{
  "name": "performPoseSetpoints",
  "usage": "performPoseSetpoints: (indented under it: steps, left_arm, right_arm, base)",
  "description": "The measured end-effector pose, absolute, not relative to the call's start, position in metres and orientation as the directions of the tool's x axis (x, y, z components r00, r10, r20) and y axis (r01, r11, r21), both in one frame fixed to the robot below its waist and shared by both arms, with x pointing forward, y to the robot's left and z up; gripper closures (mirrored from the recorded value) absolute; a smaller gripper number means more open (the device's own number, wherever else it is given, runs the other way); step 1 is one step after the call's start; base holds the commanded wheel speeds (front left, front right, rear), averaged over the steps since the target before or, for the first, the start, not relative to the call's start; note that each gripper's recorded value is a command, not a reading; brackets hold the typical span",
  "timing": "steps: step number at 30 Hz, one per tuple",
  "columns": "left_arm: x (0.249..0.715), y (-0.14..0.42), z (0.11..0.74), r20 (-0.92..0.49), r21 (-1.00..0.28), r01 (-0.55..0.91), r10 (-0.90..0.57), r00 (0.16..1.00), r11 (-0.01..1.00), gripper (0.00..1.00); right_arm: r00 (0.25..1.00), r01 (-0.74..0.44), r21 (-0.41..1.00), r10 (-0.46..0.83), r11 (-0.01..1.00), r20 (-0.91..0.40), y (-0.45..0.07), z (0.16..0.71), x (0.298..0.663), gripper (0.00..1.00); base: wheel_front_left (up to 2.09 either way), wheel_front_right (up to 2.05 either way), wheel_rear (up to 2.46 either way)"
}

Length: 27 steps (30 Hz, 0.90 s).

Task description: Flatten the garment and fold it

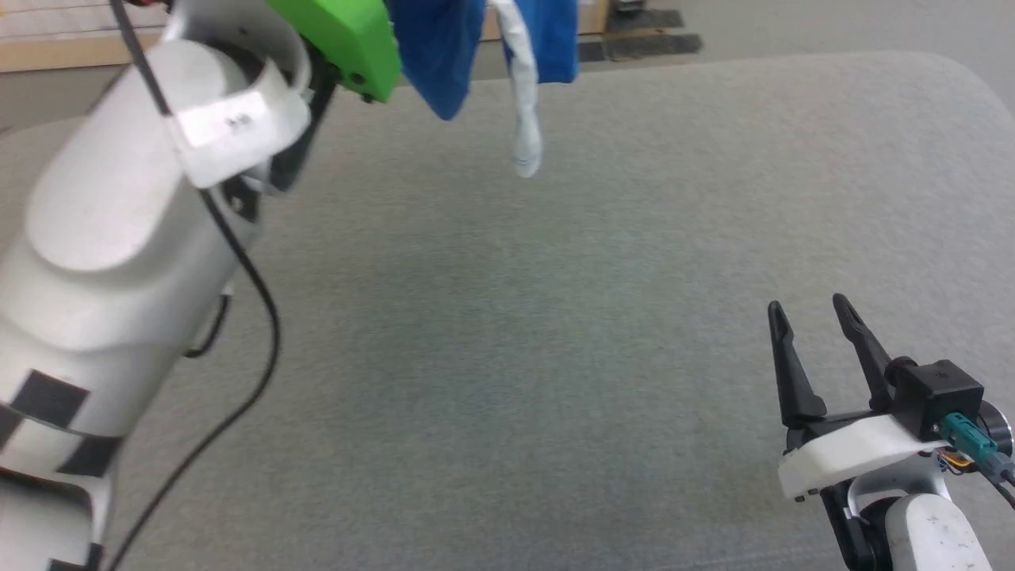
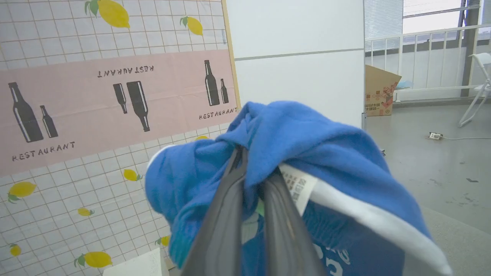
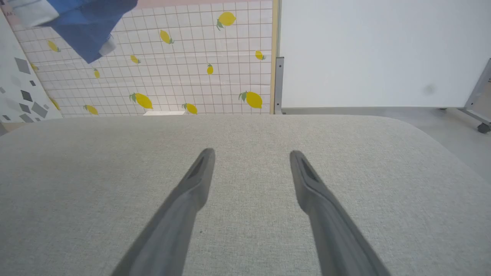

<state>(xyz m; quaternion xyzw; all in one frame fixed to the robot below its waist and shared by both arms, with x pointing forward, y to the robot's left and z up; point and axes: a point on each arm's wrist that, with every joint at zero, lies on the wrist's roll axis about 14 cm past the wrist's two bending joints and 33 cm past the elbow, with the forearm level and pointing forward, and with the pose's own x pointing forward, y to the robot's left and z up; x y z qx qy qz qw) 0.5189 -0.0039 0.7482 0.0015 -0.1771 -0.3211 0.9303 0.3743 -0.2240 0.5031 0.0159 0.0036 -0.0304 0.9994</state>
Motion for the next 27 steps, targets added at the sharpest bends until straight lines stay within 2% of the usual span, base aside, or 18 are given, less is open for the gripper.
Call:
performPoseSetpoints:
  steps: [3,6,9,13,17,18,19,20,21,27]
  left_arm:
    - [0.518,-0.028,0.732,0.332,0.063,0.633,-0.614,0.716,0.772,1.00]
    - [0.518,-0.045,0.684,0.258,0.003,0.661,-0.640,0.724,0.750,1.00]
    - [0.515,-0.046,0.607,0.100,-0.059,0.660,-0.653,0.751,0.749,1.00]
    - [0.487,-0.030,0.498,-0.159,-0.066,0.666,-0.667,0.728,0.743,1.00]
    - [0.469,0.000,0.441,-0.317,-0.059,0.638,-0.620,0.718,0.768,1.00]
    - [0.466,0.006,0.433,-0.350,-0.053,0.635,-0.610,0.711,0.770,0.95]
    - [0.465,0.011,0.428,-0.365,-0.049,0.629,-0.600,0.712,0.776,0.40]
    - [0.465,0.017,0.426,-0.375,-0.043,0.616,-0.584,0.720,0.787,0.04]
    - [0.466,0.023,0.425,-0.378,-0.038,0.604,-0.571,0.729,0.796,0.00]
    - [0.470,0.043,0.438,-0.331,-0.030,0.539,-0.517,0.789,0.842,0.00]
  right_arm:
    - [0.994,0.106,0.032,-0.105,0.994,-0.018,-0.238,0.499,0.367,0.00]
    - [0.990,0.135,0.026,-0.134,0.991,-0.036,-0.247,0.492,0.362,0.00]
    - [0.987,0.150,0.027,-0.148,0.988,-0.059,-0.251,0.483,0.361,0.00]
    - [0.985,0.151,0.023,-0.149,0.988,-0.082,-0.251,0.475,0.363,0.00]
    - [0.988,0.127,0.021,-0.124,0.992,-0.090,-0.244,0.471,0.370,0.00]
    - [0.989,0.117,0.019,-0.115,0.993,-0.093,-0.241,0.470,0.373,0.00]
    - [0.990,0.109,0.020,-0.107,0.994,-0.096,-0.239,0.470,0.374,0.00]
    - [0.991,0.097,0.018,-0.095,0.995,-0.098,-0.235,0.469,0.377,0.00]
    - [0.991,0.088,0.018,-0.086,0.996,-0.100,-0.232,0.469,0.378,0.00]
    - [0.995,0.048,0.019,-0.046,0.999,-0.087,-0.220,0.474,0.385,0.00]
  base:
    - [0.00,0.00,0.00]
    - [0.00,0.00,0.00]
    - [0.00,0.00,0.00]
    - [0.00,0.00,0.00]
    - [0.00,0.00,0.00]
    - [0.00,0.00,0.00]
    - [0.00,0.00,0.00]
    - [0.00,0.00,0.00]
    - [0.00,0.00,0.00]
    - [0.00,0.00,0.00]
